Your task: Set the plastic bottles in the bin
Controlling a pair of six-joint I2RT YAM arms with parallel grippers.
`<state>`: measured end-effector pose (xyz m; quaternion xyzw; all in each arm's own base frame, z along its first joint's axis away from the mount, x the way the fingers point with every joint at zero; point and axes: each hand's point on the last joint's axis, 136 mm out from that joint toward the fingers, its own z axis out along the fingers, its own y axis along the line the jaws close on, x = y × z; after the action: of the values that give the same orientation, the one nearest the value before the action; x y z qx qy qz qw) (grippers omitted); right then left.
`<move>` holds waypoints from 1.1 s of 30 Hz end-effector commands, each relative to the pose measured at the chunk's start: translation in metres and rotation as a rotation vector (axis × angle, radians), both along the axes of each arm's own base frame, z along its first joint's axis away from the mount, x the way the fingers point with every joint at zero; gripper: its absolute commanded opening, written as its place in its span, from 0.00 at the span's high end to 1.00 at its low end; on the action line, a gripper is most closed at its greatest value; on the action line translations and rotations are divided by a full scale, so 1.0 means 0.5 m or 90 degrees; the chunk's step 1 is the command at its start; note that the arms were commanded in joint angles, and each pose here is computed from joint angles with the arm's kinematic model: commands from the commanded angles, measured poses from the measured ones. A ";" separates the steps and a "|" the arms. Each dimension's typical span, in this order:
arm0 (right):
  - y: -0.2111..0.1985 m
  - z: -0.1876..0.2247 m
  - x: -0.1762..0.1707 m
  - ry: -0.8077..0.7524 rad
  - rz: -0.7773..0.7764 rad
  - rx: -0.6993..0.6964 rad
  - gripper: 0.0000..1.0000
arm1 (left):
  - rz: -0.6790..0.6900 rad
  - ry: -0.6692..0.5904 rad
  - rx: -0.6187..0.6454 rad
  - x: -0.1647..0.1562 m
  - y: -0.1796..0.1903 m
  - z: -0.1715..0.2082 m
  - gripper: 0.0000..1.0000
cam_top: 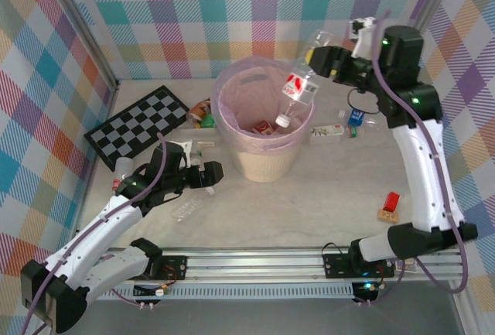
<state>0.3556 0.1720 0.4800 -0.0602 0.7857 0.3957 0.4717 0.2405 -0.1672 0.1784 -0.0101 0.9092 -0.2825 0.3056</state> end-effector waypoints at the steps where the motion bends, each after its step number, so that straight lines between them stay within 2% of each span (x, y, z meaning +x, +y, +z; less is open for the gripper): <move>1: 0.034 -0.036 0.027 -0.013 0.012 -0.080 0.38 | 0.009 0.011 0.003 -0.009 0.011 -0.002 0.04; 9: 0.144 -0.198 0.082 0.034 0.071 -0.269 0.38 | 0.017 0.013 0.013 -0.014 0.020 -0.001 0.04; 17: 0.199 -0.370 0.086 0.091 0.110 -0.449 0.35 | 0.017 0.006 0.006 -0.010 0.017 0.012 0.04; 23: 0.229 -0.481 0.084 0.152 0.138 -0.506 0.32 | 0.013 0.008 0.002 -0.006 0.011 0.010 0.04; 29: 0.246 -0.559 0.078 0.207 0.143 -0.500 0.20 | 0.017 0.004 0.003 -0.009 0.016 0.014 0.04; 33: 0.250 -0.576 0.073 0.221 0.148 -0.501 0.12 | 0.016 0.001 0.010 -0.011 0.019 0.013 0.04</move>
<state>0.3965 0.2967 0.1994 -0.2566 0.9285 0.1237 0.2383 0.2329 -0.1614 0.1742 -0.0133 0.9160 -0.2719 0.2948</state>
